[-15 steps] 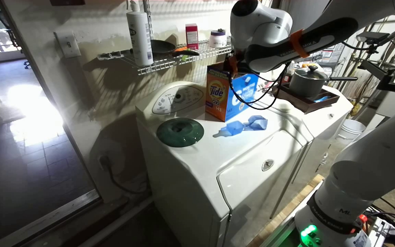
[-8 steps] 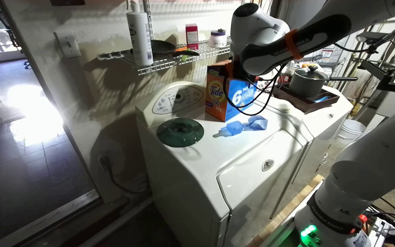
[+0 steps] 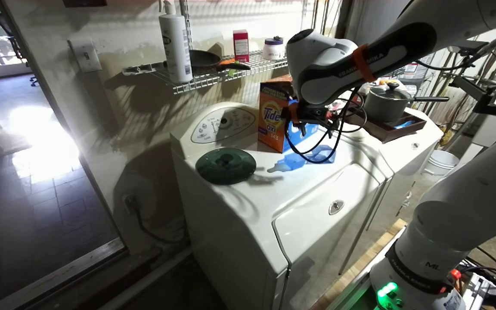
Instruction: Pick up the blue scoop from the shelf and place it in the washing powder box on top of the washing machine
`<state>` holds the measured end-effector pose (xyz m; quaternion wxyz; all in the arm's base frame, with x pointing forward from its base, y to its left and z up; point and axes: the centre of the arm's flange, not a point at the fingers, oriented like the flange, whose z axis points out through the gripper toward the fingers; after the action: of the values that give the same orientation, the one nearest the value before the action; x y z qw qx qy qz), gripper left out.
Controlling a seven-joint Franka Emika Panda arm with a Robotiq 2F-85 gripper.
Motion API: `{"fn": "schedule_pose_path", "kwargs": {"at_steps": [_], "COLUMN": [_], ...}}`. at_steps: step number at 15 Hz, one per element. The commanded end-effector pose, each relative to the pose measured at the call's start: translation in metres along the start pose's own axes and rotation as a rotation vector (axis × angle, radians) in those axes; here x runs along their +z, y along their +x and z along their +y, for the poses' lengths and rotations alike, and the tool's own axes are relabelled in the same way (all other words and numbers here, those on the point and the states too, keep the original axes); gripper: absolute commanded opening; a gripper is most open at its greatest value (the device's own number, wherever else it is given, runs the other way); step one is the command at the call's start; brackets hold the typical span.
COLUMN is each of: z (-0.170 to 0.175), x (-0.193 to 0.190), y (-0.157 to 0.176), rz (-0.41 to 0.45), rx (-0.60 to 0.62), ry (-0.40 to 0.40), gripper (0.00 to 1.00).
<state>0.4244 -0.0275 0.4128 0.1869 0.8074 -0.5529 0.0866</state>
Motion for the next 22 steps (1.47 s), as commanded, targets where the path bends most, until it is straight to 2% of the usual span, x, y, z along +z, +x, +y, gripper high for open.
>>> {"fn": "schedule_pose_path", "kwargs": {"at_steps": [1,2,9,17,22], "z": [0.009,0.012,0.001,-0.013,-0.021], "x": [0.022,0.029,0.062,0.109,0.123], "y": [-0.003,-0.001,0.02,0.039,0.045], "rz": [-0.001,0.013,0.107,0.045,0.052], "rx": [0.0,0.001,0.14,0.185,0.162], "ry": [-0.05,-0.056,0.078,0.205,0.26], "gripper": [1.0,1.0,1.0,1.0,1.0]}}
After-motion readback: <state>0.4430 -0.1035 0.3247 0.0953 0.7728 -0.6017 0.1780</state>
